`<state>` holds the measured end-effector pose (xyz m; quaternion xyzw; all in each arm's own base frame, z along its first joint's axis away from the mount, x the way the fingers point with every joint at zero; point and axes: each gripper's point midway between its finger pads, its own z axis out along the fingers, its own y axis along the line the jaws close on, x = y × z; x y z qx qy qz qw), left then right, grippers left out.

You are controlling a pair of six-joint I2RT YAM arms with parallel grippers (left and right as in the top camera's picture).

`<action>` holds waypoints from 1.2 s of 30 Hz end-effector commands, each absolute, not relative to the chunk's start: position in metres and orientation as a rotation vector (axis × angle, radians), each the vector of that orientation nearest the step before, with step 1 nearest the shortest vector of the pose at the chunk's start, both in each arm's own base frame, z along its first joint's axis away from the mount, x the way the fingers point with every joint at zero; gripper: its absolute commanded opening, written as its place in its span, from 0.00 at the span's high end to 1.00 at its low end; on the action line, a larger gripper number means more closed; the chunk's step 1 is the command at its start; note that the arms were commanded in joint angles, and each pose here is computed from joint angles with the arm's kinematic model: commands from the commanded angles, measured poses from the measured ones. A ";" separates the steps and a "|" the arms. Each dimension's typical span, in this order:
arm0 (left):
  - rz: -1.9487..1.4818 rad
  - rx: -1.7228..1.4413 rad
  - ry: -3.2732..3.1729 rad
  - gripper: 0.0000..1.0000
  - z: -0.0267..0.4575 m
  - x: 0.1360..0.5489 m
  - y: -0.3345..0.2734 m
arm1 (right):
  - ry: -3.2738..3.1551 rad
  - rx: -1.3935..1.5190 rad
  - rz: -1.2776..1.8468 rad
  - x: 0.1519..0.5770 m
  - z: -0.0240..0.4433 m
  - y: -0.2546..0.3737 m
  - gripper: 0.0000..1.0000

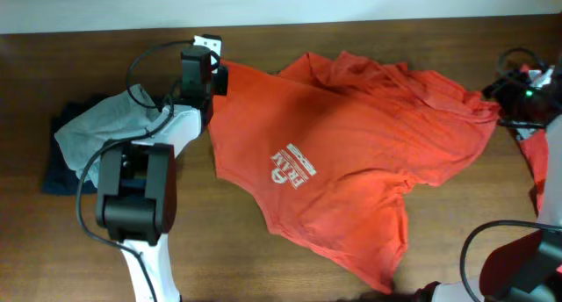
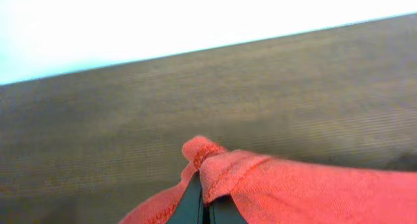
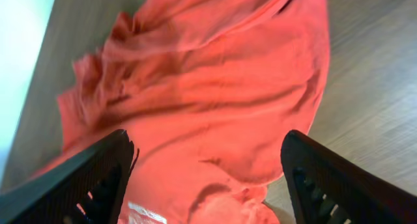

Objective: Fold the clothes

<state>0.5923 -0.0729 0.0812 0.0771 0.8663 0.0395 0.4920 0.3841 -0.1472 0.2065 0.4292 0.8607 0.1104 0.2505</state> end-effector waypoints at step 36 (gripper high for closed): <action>-0.144 0.080 3.063 0.26 0.191 0.412 -0.090 | 2.607 0.957 0.280 0.364 0.194 -0.088 0.25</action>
